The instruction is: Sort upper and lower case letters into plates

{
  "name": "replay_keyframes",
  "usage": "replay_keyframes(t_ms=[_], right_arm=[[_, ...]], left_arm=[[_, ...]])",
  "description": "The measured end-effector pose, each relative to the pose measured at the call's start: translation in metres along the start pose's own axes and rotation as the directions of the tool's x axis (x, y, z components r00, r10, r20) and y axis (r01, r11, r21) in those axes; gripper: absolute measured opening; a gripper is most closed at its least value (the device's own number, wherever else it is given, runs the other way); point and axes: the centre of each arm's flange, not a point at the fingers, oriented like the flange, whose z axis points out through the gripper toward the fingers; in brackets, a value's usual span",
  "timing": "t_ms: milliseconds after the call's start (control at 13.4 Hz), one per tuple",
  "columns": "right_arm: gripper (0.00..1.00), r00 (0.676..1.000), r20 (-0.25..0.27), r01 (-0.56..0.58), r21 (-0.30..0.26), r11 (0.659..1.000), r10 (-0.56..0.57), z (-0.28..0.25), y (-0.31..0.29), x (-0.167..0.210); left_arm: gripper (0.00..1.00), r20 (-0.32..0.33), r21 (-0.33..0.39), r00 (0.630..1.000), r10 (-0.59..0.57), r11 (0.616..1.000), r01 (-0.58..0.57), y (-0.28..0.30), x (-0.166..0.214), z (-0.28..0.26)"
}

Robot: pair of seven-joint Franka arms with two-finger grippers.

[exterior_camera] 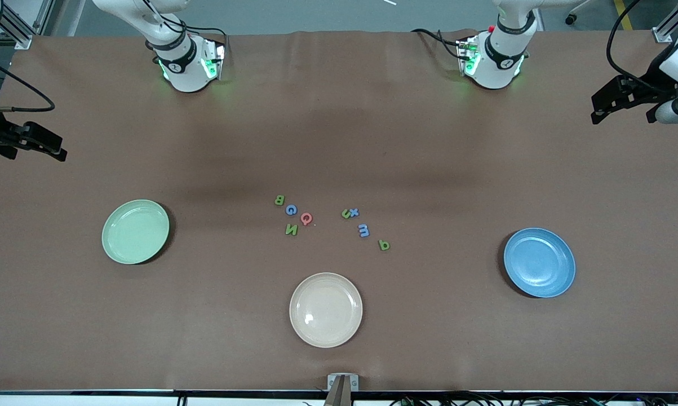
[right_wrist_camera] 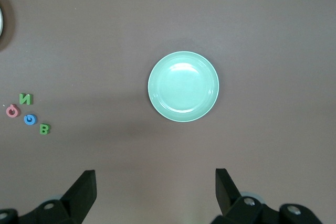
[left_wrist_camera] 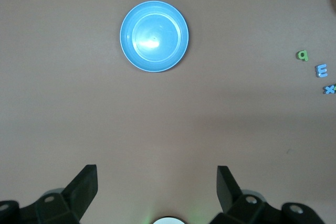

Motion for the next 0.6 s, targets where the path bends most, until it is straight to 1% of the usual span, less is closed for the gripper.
replay_keyframes(t_ms=[447, 596], right_arm=[[1.0, 1.0, 0.0, 0.001, 0.0, 1.0, -0.001, 0.0, -0.001, 0.0], [1.0, 1.0, 0.007, 0.018, 0.002, 1.0, -0.018, 0.002, -0.01, -0.001]], left_arm=[[1.0, 0.005, 0.0, 1.0, 0.0, 1.0, 0.0, 0.0, 0.001, 0.002], [1.0, 0.02, -0.003, 1.0, 0.004, 1.0, -0.004, 0.003, 0.011, 0.011]])
